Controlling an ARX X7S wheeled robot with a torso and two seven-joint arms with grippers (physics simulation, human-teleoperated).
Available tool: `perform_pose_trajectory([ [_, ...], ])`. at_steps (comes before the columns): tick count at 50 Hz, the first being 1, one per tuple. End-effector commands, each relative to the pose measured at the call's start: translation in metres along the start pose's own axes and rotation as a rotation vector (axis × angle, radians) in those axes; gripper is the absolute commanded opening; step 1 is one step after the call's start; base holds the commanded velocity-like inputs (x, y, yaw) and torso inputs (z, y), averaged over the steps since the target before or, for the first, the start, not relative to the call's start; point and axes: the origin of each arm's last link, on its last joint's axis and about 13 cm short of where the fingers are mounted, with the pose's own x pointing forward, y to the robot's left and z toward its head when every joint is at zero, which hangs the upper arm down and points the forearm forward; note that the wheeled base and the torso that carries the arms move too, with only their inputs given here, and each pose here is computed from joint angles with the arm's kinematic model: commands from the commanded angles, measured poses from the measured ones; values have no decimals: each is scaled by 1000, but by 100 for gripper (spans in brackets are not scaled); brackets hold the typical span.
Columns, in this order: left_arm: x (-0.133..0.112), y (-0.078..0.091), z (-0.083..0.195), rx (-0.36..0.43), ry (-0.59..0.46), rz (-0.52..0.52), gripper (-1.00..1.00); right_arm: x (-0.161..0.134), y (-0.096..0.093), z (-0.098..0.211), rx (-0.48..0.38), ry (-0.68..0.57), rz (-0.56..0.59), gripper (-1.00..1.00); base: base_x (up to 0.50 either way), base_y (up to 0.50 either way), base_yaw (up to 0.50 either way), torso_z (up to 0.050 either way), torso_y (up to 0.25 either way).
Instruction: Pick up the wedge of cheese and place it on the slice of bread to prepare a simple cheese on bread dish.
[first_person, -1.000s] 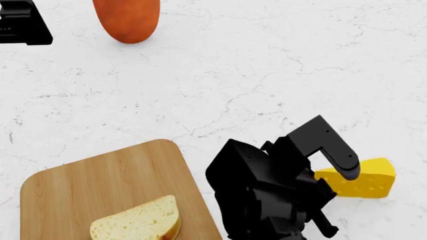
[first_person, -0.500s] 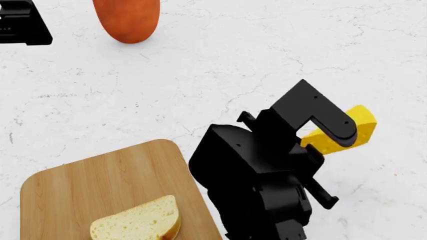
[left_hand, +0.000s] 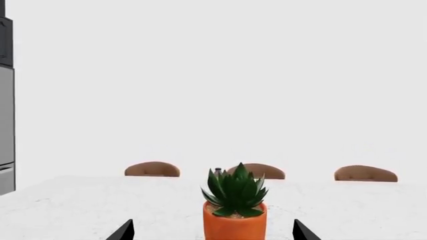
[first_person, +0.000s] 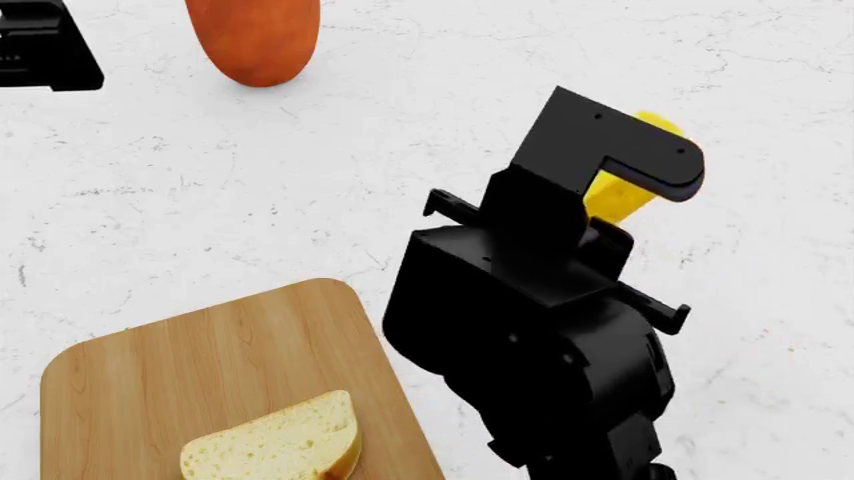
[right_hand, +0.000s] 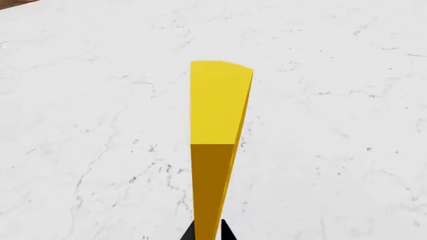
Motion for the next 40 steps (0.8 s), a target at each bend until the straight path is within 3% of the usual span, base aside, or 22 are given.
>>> perform_pose_trajectory([
  [1,0,0,1,1,3,3,100,-1,-3,10,-74,0,141,-100,0,0,0,0,0],
  [3,1,0,-1,0,4,4,100,-3,-3,14,-88,8,198,-100,0,0,0,0,0],
  [5,1,0,-1,1,5,4,100,-2,-3,16,-110,2,188,-100,0,0,0,0,0],
  [7,1,0,-1,3,6,4,100,1,-4,19,-81,40,221,-100,0,0,0,0,0],
  [12,1,0,-1,5,9,4,100,6,-6,20,-138,52,240,-100,0,0,0,0,0],
  [14,1,0,-1,4,10,5,100,6,-6,22,-116,70,259,-100,0,0,0,0,0],
  [17,2,0,-2,5,10,4,100,13,-7,21,-93,95,203,-100,0,0,0,0,0],
  [32,2,0,-2,5,10,4,100,12,-7,21,-93,95,203,-100,0,0,0,0,0],
  [36,2,0,-2,7,11,2,100,4,1,17,-239,82,380,-100,0,0,0,0,0],
  [40,2,0,-3,9,13,3,100,-3,2,27,-244,41,413,-100,0,0,0,0,0],
])
